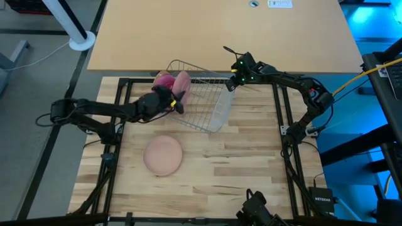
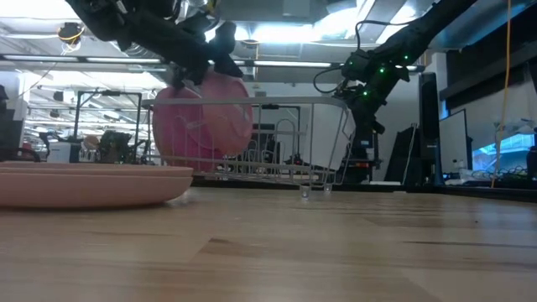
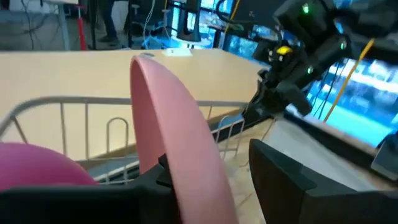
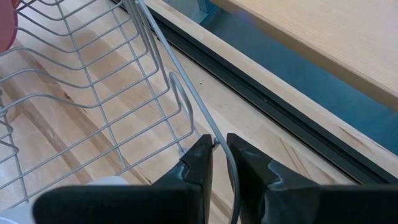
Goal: Sort dishes
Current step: Put the pink plate into the dish rack
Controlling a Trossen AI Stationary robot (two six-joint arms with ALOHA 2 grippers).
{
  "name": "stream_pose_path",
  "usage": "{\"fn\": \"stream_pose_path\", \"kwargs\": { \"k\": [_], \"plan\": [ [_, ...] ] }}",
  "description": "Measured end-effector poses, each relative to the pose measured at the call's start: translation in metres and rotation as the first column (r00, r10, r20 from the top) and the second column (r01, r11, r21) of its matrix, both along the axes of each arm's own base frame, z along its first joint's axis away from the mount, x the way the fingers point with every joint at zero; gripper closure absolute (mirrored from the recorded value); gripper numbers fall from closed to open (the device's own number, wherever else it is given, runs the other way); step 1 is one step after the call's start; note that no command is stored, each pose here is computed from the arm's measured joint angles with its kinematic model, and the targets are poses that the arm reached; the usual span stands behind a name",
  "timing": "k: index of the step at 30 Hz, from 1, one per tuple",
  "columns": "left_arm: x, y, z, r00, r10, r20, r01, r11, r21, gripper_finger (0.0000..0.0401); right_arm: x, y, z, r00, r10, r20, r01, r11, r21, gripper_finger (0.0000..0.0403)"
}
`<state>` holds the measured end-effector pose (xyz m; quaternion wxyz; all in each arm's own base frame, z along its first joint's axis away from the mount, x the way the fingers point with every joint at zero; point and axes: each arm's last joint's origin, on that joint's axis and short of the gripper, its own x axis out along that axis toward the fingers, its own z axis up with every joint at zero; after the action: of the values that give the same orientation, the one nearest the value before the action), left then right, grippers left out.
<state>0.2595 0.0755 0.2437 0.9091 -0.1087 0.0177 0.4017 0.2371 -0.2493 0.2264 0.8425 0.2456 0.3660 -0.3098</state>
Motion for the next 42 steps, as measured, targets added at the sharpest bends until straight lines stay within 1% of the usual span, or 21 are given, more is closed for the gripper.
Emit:
{"fn": "stream_pose_path", "kwargs": {
  "k": [3, 7, 11, 17, 19, 24, 28, 31, 33, 42],
  "plan": [
    [-0.008, -0.002, 0.003, 0.997, 0.0, -0.073, 0.001, 1.0, 0.012, 0.0264, 0.0, 0.0, 0.0, 1.0, 0.0, 0.0, 0.0, 1.0, 0.0, 0.0349],
    [-0.021, -0.004, 0.009, 0.992, 0.001, -0.129, 0.0, 1.0, 0.008, 0.0264, 0.0, -0.001, 0.001, 1.0, 0.001, 0.007, -0.001, 1.0, -0.008, 0.0349],
    [-0.032, -0.007, 0.013, 0.979, -0.006, -0.205, 0.011, 1.0, 0.025, 0.0264, 0.002, -0.002, 0.002, 1.0, 0.002, 0.027, -0.001, 1.0, -0.029, 0.0349],
    [-0.04, -0.009, 0.014, 0.958, -0.018, -0.287, 0.035, 0.998, 0.053, 0.0264, 0.002, -0.002, 0.003, 1.0, 0.003, 0.031, -0.002, 1.0, -0.031, 0.0349],
    [-0.04, -0.009, 0.015, 0.954, -0.003, -0.299, 0.025, 0.997, 0.069, 0.0264, 0.002, -0.002, 0.003, 1.0, 0.003, 0.031, -0.002, 1.0, -0.031, 0.0349],
    [-0.042, -0.005, 0.014, 0.955, 0.037, -0.294, -0.019, 0.998, 0.063, 0.0264, 0.003, -0.003, 0.003, 0.999, 0.003, 0.036, -0.001, 0.999, -0.035, 0.0349],
    [-0.042, -0.002, 0.012, 0.964, 0.061, -0.258, -0.058, 0.998, 0.019, 0.0264, 0.003, -0.003, 0.003, 0.999, 0.002, 0.038, 0.0, 0.999, -0.036, 0.0349],
    [-0.042, -0.001, 0.013, 0.976, 0.072, -0.207, -0.078, 0.997, -0.021, 0.0264, 0.002, -0.003, 0.003, 0.999, 0.002, 0.037, 0.0, 0.999, -0.035, 0.0349],
    [-0.042, -0.001, 0.013, 0.979, 0.077, -0.191, -0.085, 0.996, -0.032, 0.0264, 0.003, -0.003, 0.003, 0.999, 0.002, 0.037, -0.001, 0.999, -0.035, 0.0349],
    [-0.044, 0.012, 0.014, 0.981, 0.126, -0.15, -0.133, 0.99, -0.039, 0.0264, 0.003, -0.003, 0.003, 0.999, 0.002, 0.037, -0.001, 0.999, -0.035, 0.0349]
  ]
}}
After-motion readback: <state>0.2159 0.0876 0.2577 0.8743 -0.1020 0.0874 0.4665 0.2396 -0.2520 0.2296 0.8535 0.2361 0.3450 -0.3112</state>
